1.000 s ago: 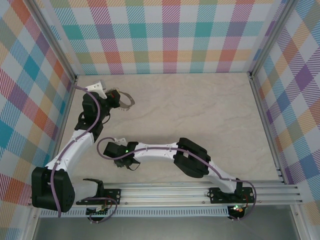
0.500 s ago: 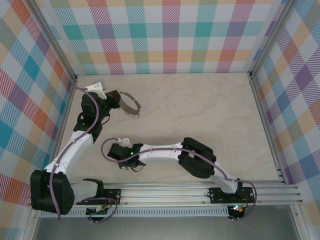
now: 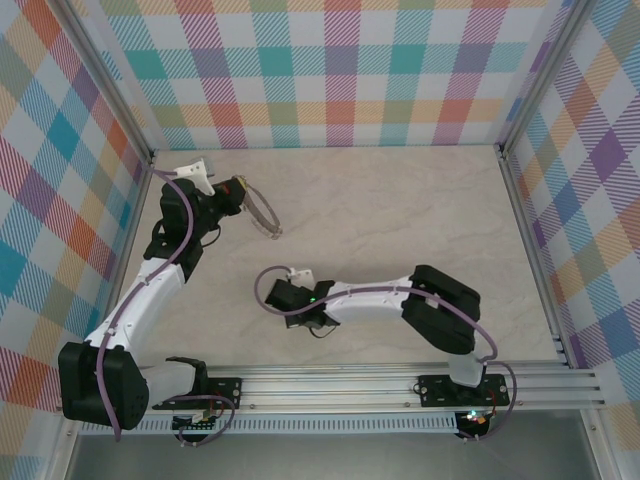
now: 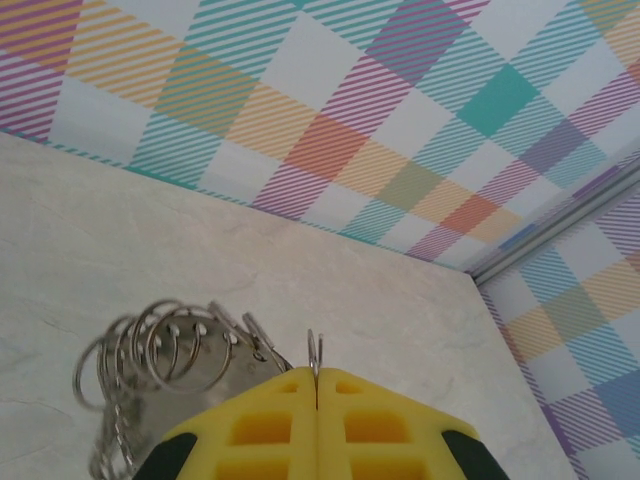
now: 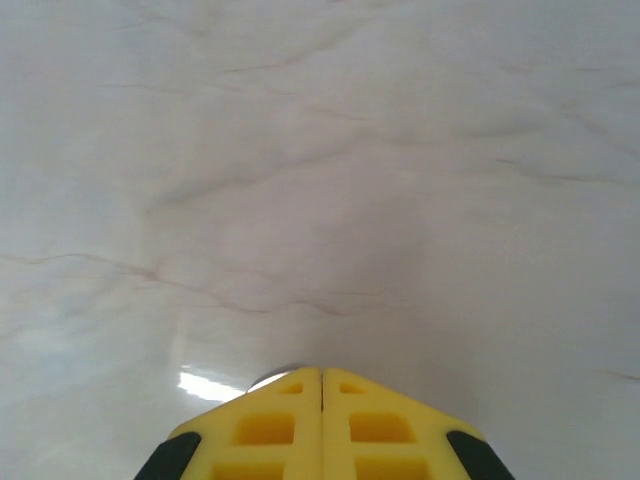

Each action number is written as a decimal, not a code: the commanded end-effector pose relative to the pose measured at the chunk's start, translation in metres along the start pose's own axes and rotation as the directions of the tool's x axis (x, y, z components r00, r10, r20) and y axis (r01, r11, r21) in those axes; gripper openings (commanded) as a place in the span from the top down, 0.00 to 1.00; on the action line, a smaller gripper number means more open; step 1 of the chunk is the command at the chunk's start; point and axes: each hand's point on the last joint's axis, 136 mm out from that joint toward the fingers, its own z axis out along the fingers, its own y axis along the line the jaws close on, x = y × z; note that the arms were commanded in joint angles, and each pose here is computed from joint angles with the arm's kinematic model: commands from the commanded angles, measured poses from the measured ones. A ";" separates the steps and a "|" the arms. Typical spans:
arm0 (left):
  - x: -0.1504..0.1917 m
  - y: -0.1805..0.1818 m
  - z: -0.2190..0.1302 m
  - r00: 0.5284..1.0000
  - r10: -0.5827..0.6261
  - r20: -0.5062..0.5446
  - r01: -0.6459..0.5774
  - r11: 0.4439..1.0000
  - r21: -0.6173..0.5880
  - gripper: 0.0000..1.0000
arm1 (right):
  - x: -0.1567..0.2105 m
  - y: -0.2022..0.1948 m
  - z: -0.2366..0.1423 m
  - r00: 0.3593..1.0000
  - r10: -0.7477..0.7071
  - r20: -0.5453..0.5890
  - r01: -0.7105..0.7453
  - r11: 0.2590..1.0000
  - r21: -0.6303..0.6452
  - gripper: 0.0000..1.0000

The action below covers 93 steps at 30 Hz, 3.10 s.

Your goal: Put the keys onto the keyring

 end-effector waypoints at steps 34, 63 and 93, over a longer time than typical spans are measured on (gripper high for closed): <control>0.086 -0.102 -0.053 0.968 0.241 -0.073 -0.199 0.909 0.368 1.00 | -0.051 -0.124 -0.144 0.902 0.348 0.257 -0.148 0.806 -0.573 1.00; 0.140 -0.166 -0.079 0.848 0.529 -0.028 -0.355 0.607 0.711 1.00 | -0.142 -0.086 -0.208 0.846 0.230 0.481 0.209 0.686 -0.697 1.00; 0.141 -0.178 -0.072 0.848 0.530 -0.010 -0.366 0.600 0.711 1.00 | -0.144 -0.040 -0.234 0.875 0.227 0.427 0.281 0.480 -0.831 1.00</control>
